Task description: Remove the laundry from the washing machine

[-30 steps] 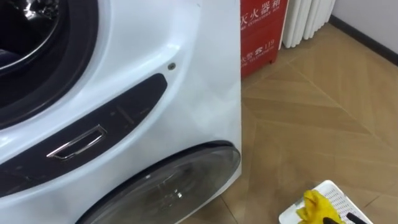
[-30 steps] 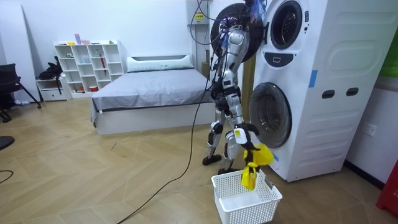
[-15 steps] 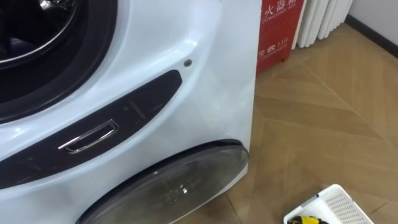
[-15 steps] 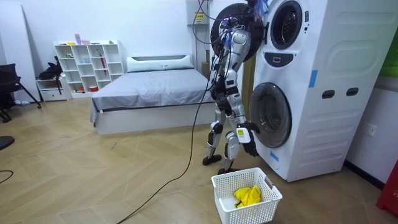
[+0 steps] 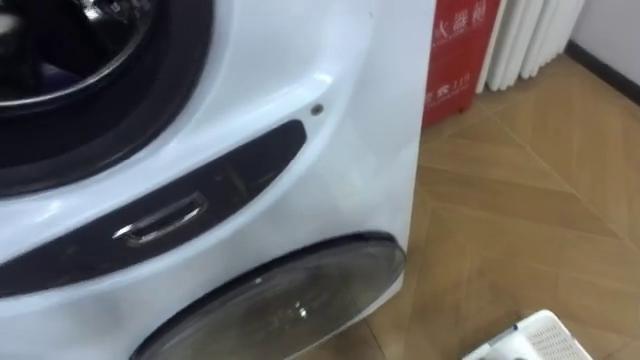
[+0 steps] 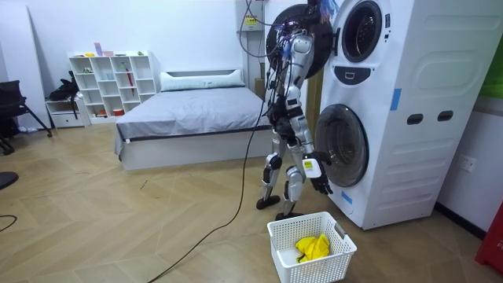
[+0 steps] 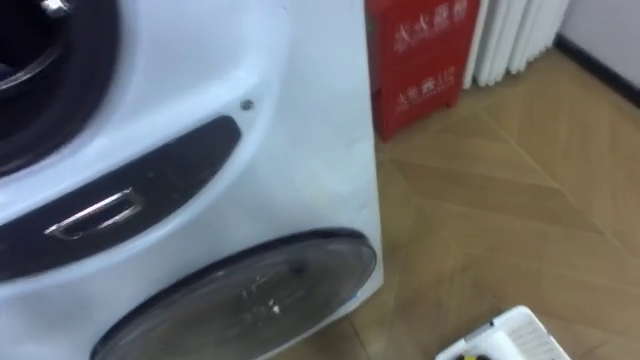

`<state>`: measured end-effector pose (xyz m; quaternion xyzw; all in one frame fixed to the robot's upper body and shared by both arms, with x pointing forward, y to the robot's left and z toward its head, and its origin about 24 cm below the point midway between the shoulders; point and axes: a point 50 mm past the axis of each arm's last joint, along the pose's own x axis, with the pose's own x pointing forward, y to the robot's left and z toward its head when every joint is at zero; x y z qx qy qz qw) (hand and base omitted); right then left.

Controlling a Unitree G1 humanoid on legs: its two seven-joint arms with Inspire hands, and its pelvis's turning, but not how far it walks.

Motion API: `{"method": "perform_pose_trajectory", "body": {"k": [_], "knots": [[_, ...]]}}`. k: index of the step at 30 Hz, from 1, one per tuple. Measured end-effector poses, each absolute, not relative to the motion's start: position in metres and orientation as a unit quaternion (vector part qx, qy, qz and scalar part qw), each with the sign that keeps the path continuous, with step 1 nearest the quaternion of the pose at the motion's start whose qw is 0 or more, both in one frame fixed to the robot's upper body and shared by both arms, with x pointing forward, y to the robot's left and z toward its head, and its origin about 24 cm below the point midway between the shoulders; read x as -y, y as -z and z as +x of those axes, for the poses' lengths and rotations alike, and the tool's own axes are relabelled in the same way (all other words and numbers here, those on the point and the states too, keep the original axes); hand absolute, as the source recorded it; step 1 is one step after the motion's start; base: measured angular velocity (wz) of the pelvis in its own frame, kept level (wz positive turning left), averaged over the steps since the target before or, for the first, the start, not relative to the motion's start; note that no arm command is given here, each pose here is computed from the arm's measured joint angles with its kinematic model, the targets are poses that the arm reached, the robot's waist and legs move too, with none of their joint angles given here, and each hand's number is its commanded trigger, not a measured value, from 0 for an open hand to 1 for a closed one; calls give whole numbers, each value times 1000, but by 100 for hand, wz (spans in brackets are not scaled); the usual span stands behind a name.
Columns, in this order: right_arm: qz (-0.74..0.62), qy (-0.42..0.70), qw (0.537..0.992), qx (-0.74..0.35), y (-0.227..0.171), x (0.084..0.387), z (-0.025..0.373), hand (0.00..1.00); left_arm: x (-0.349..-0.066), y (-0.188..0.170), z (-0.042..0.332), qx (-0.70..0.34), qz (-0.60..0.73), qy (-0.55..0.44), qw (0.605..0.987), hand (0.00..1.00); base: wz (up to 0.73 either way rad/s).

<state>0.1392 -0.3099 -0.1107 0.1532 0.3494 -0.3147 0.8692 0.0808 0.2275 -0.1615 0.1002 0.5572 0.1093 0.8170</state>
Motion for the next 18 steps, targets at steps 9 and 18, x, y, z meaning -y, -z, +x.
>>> {"method": "perform_pose_trajectory", "body": {"k": [9, 18], "knots": [[159, 278, 823, -469, 147, 275, 74, 0, -230, 164, 45, -584, 95, -112, 799, 0, 45], [151, 250, 782, -551, 163, 250, 36, 0, -230, 165, 46, -589, 99, -119, 793, 0, 31]]}}
